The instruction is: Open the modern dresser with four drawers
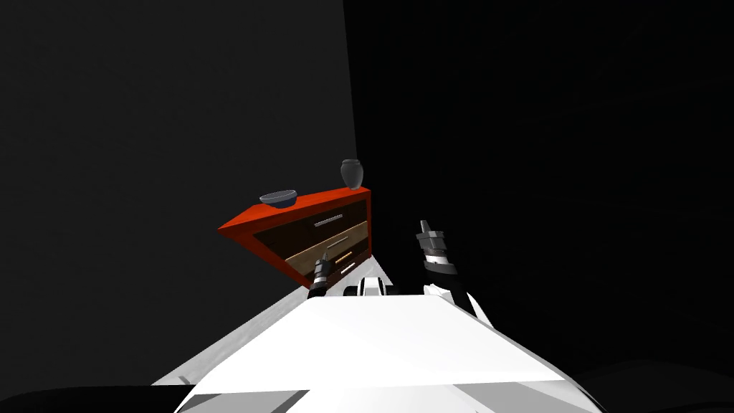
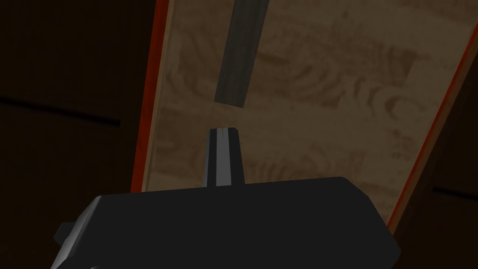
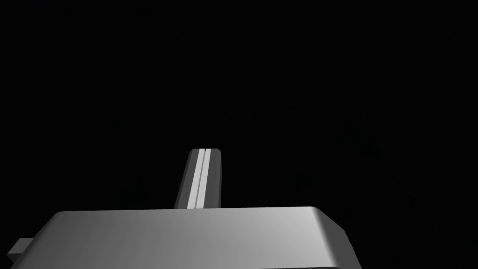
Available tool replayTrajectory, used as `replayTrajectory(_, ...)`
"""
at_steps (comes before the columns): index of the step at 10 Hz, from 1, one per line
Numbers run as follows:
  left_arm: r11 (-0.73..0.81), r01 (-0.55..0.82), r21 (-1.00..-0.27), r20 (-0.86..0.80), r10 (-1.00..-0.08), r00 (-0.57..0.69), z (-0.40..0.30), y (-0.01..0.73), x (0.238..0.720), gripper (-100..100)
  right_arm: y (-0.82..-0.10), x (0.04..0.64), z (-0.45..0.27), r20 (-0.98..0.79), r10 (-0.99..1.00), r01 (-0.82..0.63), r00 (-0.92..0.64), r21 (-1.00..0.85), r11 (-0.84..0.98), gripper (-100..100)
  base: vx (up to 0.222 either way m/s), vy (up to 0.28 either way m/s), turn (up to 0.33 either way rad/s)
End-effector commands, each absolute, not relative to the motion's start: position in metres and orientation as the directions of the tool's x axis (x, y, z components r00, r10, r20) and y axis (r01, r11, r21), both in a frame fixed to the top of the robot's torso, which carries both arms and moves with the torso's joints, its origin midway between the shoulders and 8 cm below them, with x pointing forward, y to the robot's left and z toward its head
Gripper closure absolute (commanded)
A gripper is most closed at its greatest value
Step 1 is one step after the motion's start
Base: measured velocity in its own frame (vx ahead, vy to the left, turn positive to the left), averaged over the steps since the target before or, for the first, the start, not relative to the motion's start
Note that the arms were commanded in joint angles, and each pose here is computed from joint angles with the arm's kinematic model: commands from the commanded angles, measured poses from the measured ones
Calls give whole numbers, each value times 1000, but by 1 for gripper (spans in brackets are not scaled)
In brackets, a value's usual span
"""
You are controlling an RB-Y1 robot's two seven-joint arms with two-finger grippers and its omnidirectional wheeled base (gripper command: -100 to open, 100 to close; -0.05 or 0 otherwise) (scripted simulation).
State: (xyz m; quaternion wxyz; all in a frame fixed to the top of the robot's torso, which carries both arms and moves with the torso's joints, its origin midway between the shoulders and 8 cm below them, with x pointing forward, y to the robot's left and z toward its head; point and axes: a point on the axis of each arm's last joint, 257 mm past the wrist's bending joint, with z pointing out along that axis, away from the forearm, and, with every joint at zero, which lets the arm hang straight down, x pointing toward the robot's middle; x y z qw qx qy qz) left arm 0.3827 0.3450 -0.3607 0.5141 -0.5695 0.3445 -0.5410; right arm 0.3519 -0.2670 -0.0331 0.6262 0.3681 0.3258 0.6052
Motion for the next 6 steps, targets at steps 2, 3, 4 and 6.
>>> replayTrajectory(2, -229, 171, -958, 258, -950, 178, -361, 341, 411, 100, -267, 352, -33, 37, 998, -518, 55, 855, -3, 0, -121, -7, 18)
replayTrajectory(3, -233, 169, -958, 261, -950, 171, -361, 338, 420, 100, -267, 352, -33, 38, 998, -518, 55, 855, -3, 0, -120, -24, 16)
replayTrajectory(4, -235, 162, -959, 261, -950, 172, -364, 337, 420, 100, -267, 352, -33, 38, 998, -518, 55, 855, -3, 0, -43, -5, -4)
replayTrajectory(6, -236, 162, -958, 262, -950, 168, -364, 332, 437, 100, -267, 352, -33, 37, 998, -518, 55, 855, -3, 0, -76, 3, 21)
